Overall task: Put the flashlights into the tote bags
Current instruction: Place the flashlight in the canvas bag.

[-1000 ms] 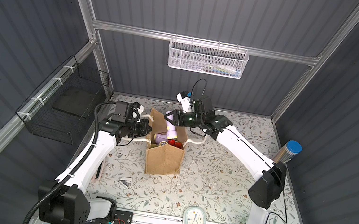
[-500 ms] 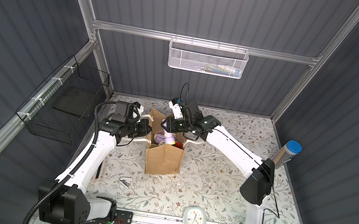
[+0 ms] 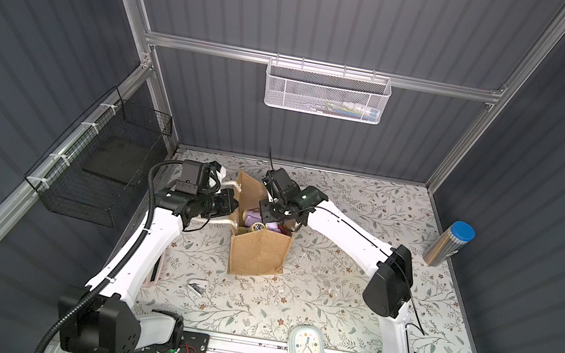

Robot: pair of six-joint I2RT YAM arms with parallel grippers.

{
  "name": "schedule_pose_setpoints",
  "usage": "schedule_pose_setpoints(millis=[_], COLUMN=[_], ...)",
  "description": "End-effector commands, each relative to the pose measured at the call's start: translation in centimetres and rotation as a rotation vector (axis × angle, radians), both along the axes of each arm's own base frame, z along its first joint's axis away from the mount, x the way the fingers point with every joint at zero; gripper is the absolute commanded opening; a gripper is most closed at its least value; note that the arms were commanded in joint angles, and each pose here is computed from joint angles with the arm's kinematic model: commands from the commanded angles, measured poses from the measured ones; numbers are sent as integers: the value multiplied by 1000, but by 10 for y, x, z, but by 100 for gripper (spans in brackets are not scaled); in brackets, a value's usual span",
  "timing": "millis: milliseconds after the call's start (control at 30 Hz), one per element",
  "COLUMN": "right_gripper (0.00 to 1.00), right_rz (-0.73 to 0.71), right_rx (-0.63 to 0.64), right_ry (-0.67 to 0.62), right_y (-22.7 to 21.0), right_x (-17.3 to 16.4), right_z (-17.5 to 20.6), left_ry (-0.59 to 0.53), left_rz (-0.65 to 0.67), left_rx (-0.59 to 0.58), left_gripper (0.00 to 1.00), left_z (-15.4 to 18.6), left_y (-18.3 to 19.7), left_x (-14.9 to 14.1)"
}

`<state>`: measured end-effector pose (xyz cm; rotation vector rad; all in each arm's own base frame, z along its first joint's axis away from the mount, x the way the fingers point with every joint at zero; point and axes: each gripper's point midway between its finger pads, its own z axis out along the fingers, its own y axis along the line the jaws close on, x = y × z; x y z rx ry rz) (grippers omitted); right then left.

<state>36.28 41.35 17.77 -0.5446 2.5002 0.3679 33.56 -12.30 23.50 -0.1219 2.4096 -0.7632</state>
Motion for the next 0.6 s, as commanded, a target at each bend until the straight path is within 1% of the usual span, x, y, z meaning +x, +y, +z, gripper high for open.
schedule_pose_setpoints(millis=[0,133,333,567], right_gripper=[0,0,0,0], right_rz=[-71,-87,-86,-84], right_rx=[-58,-99,-66,-61], right_ry=[-16,-13,46,101], right_y=[-12,-14,-3,2], right_x=[9,13,9,5], right_z=[-5,-16,-30,-47], left_ry=[-28,-30,-23,-21], left_rz=[-17,-15,-14,-14], left_rx=[15,18,17,20], left_gripper=[0,0,0,0], left_z=[5,5,3,2], left_y=[1,1,1,1], left_x=[-5,-5,-4,-3])
